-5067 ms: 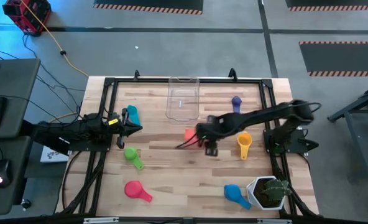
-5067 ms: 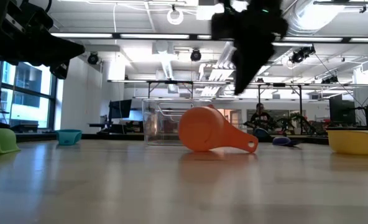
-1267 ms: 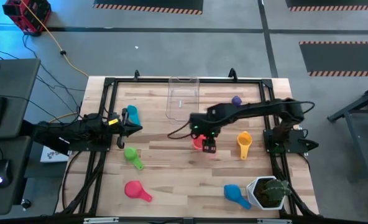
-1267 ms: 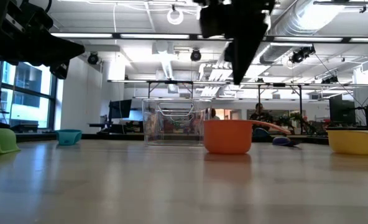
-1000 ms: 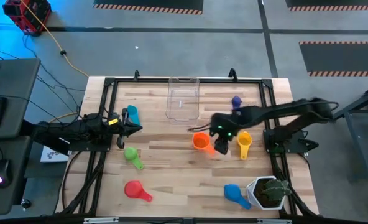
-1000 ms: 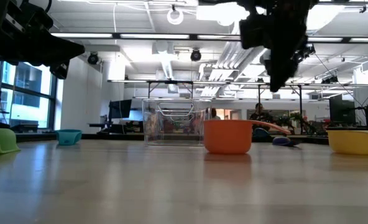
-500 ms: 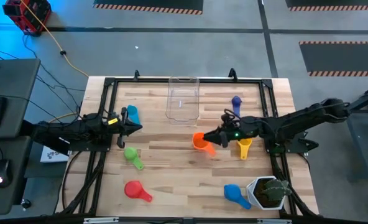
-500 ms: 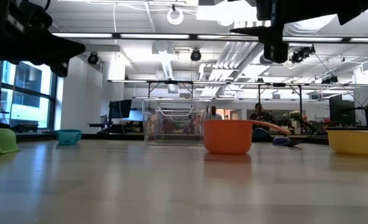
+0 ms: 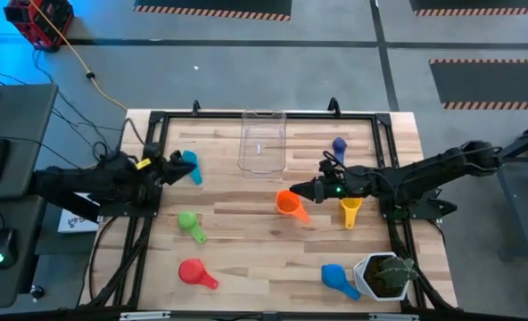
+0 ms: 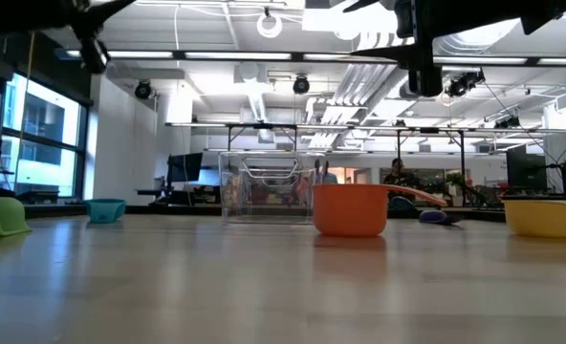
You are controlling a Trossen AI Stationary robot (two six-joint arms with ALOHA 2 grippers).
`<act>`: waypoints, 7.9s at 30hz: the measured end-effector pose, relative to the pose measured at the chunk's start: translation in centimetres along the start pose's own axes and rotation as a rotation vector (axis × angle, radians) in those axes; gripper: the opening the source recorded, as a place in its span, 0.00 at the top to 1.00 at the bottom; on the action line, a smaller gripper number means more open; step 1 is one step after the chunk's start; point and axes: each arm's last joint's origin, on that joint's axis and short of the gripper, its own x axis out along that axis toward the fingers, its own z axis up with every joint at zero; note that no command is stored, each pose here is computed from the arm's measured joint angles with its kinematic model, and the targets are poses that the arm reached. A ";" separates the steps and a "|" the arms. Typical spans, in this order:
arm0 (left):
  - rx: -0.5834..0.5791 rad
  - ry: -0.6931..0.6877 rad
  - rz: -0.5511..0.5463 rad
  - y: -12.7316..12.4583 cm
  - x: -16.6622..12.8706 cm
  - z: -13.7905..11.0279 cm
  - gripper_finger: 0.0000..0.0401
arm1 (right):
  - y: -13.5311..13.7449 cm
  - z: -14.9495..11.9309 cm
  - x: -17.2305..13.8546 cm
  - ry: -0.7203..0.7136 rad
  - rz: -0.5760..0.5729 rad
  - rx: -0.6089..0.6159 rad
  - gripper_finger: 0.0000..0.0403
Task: Nest measuring cups in basket
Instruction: Move the blue measuring cup to the bottom center of the table, then stack the red measuring cup on top of the orange measuring cup
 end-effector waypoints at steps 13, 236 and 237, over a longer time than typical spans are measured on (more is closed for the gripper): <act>0.168 0.836 -0.179 -8.5 9.9 0.6 0.44 | 0.1 0.0 0.0 0.023 0.019 -0.123 0.48; 0.748 0.446 -0.123 -10.2 24.1 -0.6 1.00 | 2.5 -4.4 -2.9 0.316 0.100 -0.255 1.00; 0.730 0.424 -0.145 -10.3 24.2 -0.3 1.00 | 2.8 -4.3 -2.7 0.290 0.133 -0.259 0.99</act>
